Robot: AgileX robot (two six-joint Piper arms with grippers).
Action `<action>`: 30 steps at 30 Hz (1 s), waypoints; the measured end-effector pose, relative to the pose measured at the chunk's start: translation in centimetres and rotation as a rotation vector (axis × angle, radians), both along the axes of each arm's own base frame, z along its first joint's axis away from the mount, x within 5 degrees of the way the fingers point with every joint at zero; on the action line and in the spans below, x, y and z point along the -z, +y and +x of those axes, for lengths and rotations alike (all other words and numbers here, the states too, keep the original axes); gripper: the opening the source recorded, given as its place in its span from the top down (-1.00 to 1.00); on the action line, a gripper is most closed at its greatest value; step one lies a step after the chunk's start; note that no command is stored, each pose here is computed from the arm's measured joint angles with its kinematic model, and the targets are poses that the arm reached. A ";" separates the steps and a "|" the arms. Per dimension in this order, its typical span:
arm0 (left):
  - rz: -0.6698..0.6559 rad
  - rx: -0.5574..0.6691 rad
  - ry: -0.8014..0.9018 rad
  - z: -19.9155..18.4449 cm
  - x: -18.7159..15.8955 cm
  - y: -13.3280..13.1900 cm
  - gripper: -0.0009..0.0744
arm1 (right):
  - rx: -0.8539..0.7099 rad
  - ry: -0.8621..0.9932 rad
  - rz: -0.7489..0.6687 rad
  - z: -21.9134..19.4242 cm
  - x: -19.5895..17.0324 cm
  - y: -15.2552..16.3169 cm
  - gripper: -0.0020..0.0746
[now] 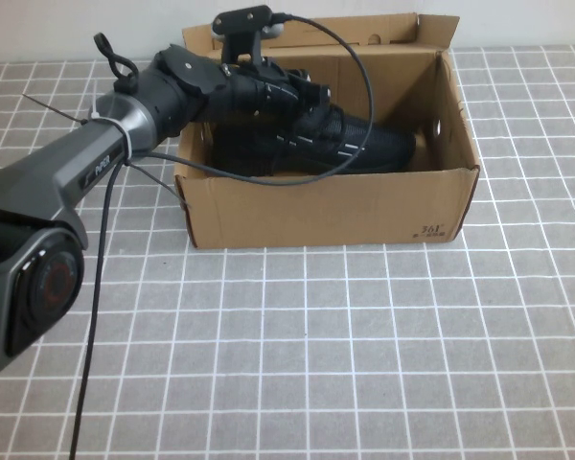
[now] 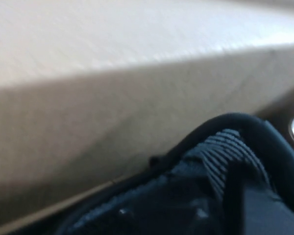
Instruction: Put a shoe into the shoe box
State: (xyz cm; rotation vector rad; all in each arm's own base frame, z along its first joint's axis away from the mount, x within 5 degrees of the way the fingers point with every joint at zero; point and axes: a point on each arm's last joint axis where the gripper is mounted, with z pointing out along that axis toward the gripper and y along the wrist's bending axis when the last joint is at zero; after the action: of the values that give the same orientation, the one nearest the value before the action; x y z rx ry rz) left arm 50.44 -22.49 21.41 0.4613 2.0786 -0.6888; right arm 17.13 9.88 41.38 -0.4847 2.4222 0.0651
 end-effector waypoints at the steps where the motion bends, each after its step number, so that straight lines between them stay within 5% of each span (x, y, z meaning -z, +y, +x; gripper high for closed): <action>1: 0.003 0.014 0.006 -0.1 0.1 -0.1 0.79 | -0.001 0.000 -0.001 0.0 0.0 0.0 0.99; 7: 0.027 0.087 0.020 -0.6 0.1 -0.3 0.13 | -0.004 0.002 0.001 0.0 0.0 0.0 0.99; 13: 0.094 0.121 -0.025 -1.1 -1.4 0.0 -0.10 | -0.004 0.002 0.001 0.0 0.0 0.0 0.99; 25: 0.147 0.161 -0.228 -4.5 -11.9 1.4 -0.09 | -0.004 0.002 0.001 0.0 0.0 0.0 0.99; 27: 0.137 0.188 -0.229 -5.7 -13.7 1.6 0.03 | -0.004 0.002 0.001 0.0 0.0 0.0 0.99; 30: 0.135 0.249 -0.216 -7.6 -15.9 1.8 0.47 | -0.009 0.007 0.007 -0.1 0.0 0.1 0.99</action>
State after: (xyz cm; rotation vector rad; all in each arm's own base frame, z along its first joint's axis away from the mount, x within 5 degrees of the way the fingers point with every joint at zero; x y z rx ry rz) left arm 42.82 -20.67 37.30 0.8448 1.8877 -0.6134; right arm 17.07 9.98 41.36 -0.4927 2.4256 0.0789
